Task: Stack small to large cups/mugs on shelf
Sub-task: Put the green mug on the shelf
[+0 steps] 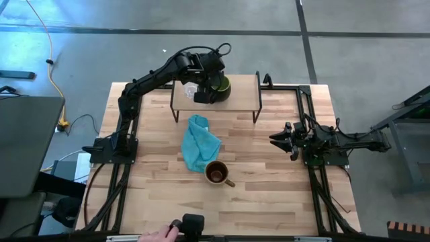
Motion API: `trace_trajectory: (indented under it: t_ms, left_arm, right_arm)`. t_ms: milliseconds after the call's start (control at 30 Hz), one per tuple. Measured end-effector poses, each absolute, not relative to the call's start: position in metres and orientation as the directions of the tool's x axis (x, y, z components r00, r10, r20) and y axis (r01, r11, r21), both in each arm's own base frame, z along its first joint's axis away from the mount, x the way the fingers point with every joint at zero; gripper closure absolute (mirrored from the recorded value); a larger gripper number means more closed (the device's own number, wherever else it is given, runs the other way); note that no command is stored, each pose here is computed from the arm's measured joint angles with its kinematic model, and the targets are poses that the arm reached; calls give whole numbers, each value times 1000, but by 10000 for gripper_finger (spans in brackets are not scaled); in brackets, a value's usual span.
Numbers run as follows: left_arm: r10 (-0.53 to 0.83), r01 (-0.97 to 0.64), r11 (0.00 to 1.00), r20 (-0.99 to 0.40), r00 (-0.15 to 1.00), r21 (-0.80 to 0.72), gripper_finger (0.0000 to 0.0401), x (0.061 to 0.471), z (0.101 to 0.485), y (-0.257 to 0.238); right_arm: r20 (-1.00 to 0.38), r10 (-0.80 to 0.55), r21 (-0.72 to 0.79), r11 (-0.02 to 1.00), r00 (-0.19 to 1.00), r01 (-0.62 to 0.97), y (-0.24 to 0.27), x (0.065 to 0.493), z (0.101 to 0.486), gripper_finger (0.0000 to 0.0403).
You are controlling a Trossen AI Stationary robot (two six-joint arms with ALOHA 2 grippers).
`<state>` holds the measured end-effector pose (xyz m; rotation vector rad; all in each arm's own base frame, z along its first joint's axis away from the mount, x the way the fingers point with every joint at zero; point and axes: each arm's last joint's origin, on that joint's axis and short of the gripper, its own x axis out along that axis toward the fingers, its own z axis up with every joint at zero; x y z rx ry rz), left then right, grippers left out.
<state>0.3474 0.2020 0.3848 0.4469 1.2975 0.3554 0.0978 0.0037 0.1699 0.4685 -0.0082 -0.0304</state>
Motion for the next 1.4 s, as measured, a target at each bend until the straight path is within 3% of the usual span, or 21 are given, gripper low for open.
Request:
trace_trajectory:
  t_ms: [233, 467, 667, 800, 1067, 1400]
  left_arm:
    - [510, -14, 852, -824, 249, 523, 211, 349, 386, 203]
    - [542, -79, 825, -745, 389, 560, 211, 361, 395, 209]
    - [546, -17, 802, -722, 426, 597, 211, 365, 397, 210]
    - [490, 0, 838, -754, 437, 545, 211, 365, 395, 204]
    - [483, 45, 858, -834, 268, 511, 211, 355, 385, 192]
    - [466, 56, 870, -853, 233, 490, 211, 350, 387, 182]
  right_arm:
    - [1, -31, 452, 892, 1000, 27, 4, 98, 170, 275]
    - [1, -31, 450, 892, 1000, 27, 4, 98, 170, 275]
    - [1, -31, 454, 891, 1000, 27, 4, 98, 170, 275]
    - [1, -31, 454, 891, 1000, 27, 4, 98, 170, 275]
    - [1, -31, 454, 891, 1000, 27, 4, 98, 170, 275]
    - [1, -31, 450, 892, 1000, 27, 4, 98, 170, 275]
